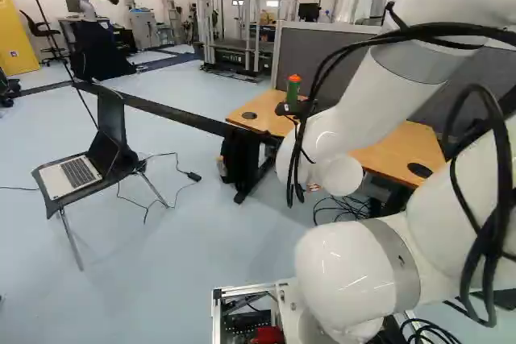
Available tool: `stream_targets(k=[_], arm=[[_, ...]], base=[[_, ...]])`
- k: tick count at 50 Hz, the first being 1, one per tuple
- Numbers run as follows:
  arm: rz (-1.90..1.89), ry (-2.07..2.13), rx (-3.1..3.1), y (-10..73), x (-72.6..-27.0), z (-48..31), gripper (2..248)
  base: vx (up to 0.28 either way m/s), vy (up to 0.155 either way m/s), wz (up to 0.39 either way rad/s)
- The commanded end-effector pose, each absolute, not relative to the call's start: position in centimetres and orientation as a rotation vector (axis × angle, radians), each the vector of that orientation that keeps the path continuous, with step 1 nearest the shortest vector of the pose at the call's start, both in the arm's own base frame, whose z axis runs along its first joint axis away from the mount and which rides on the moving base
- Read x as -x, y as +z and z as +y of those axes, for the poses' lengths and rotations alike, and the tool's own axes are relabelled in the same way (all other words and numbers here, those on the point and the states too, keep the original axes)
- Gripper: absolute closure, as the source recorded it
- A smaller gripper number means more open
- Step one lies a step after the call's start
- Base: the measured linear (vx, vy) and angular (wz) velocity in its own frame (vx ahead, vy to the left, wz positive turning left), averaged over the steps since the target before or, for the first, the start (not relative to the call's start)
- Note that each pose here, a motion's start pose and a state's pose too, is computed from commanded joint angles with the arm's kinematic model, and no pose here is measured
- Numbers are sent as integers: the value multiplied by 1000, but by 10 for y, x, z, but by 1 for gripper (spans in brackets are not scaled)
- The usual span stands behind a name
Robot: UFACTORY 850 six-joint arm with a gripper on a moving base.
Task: Pick up the green bottle from the table
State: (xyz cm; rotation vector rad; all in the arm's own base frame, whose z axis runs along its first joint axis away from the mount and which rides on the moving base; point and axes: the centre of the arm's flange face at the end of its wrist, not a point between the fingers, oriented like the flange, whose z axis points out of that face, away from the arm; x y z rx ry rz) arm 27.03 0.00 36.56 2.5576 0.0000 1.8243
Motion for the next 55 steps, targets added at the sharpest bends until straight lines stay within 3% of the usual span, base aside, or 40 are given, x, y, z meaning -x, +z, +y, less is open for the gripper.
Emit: stream_targets(k=[55], arm=[[0, 1824, -2558, 366, -270, 0, 3]], base=[[153, 46, -111]])
